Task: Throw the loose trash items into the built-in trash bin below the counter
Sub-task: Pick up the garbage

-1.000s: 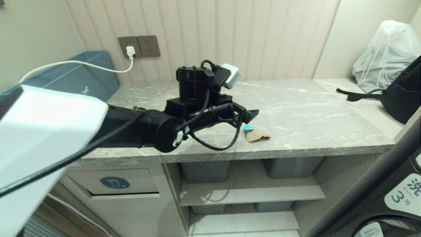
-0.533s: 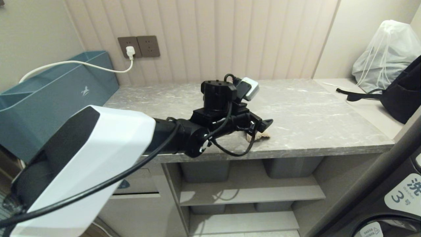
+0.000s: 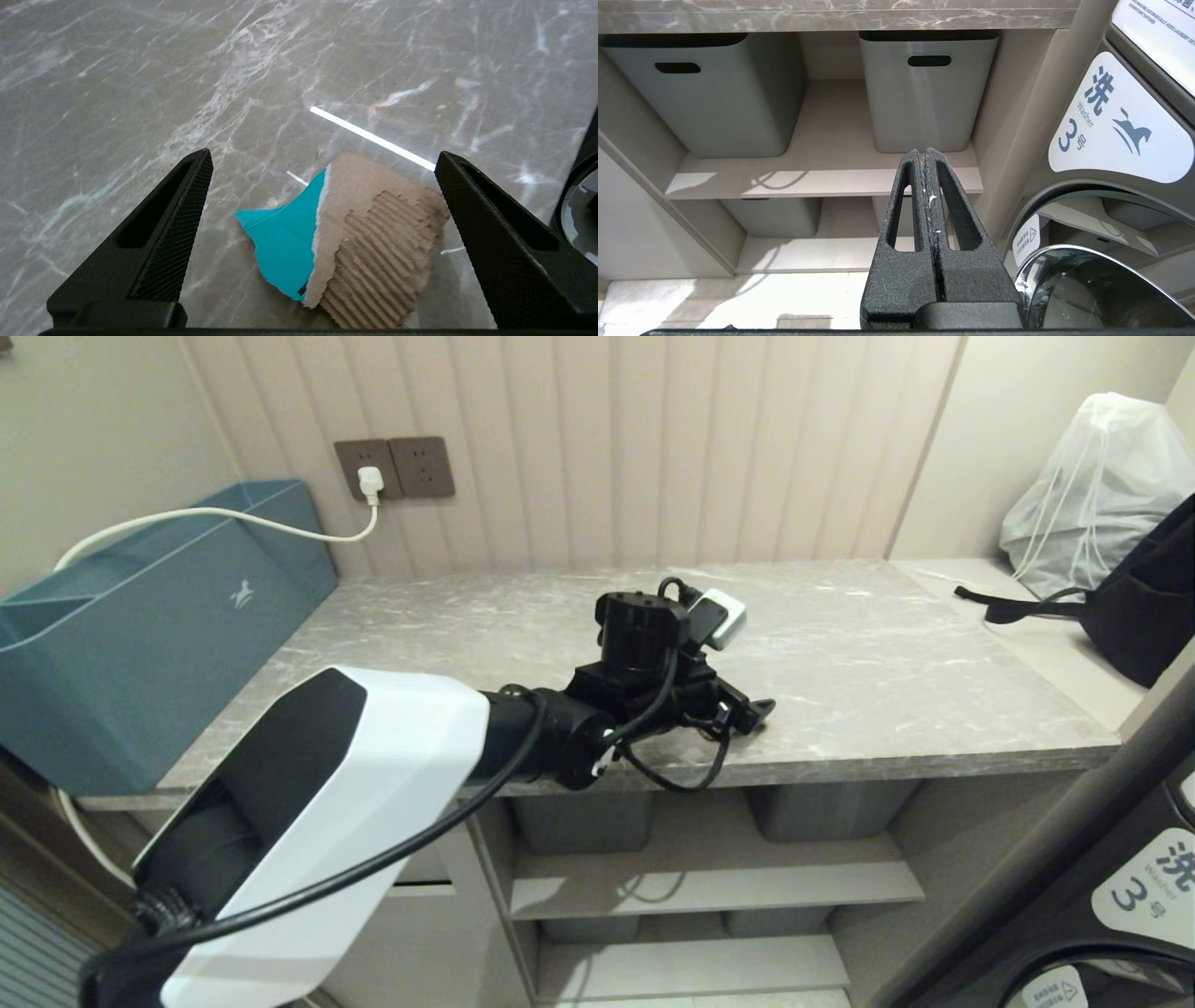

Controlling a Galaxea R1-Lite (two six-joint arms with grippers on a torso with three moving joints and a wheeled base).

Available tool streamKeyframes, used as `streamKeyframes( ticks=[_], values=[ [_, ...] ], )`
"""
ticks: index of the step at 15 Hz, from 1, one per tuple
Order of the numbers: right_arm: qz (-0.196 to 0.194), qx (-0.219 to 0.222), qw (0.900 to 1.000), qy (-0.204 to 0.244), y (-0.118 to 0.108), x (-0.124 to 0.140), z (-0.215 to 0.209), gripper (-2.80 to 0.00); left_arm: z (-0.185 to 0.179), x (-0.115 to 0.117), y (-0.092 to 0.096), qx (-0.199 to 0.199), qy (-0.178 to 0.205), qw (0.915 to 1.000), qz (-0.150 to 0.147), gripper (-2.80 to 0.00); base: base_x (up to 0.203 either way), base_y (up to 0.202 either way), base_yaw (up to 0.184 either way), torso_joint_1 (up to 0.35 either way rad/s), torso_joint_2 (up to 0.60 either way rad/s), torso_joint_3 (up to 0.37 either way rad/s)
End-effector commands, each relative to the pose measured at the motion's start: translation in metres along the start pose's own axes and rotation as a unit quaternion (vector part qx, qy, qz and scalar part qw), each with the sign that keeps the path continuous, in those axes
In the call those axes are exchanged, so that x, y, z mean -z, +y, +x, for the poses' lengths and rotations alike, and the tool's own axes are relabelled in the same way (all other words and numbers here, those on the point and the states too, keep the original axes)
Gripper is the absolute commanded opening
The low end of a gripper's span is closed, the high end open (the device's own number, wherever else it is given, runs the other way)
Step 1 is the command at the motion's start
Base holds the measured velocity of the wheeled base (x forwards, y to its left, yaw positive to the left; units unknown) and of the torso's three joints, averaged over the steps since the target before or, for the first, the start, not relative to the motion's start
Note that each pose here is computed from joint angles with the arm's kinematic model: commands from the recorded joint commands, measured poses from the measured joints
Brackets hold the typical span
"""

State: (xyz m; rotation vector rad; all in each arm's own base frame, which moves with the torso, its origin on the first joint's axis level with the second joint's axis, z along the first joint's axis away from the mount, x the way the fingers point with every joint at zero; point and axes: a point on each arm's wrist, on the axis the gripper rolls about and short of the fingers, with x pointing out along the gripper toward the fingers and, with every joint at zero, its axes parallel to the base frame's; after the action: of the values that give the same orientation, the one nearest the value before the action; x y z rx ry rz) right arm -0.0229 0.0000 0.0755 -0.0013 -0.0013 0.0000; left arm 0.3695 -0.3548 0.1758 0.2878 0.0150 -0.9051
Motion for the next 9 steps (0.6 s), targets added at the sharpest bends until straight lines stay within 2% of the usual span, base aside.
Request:
streamKeyframes(
  ticks=[1,7,9],
  values=[
    [0.0,0.0,1.0,-0.001,0.0,0.0,0.0,-2.8,0.001,0.002,-0.001,-0.001,0.003,1.0,0.001,0.0,0.0,0.0,0.0,0.0,0.0,0.0],
    [0.0,0.0,1.0,-0.001,0.0,0.0,0.0,-2.8,-0.007,0.012,0.002,-0.005,0.024,0.9997,0.01,0.0,0.0,0.0,0.0,0.0,0.0,0.0],
    [0.0,0.0,1.0,-0.001,0.0,0.0,0.0,-2.8,-0.009,0.013,0.006,-0.02,0.025,0.9994,0.012,0.0,0.0,0.0,0.0,0.0,0.0,0.0]
  ],
)
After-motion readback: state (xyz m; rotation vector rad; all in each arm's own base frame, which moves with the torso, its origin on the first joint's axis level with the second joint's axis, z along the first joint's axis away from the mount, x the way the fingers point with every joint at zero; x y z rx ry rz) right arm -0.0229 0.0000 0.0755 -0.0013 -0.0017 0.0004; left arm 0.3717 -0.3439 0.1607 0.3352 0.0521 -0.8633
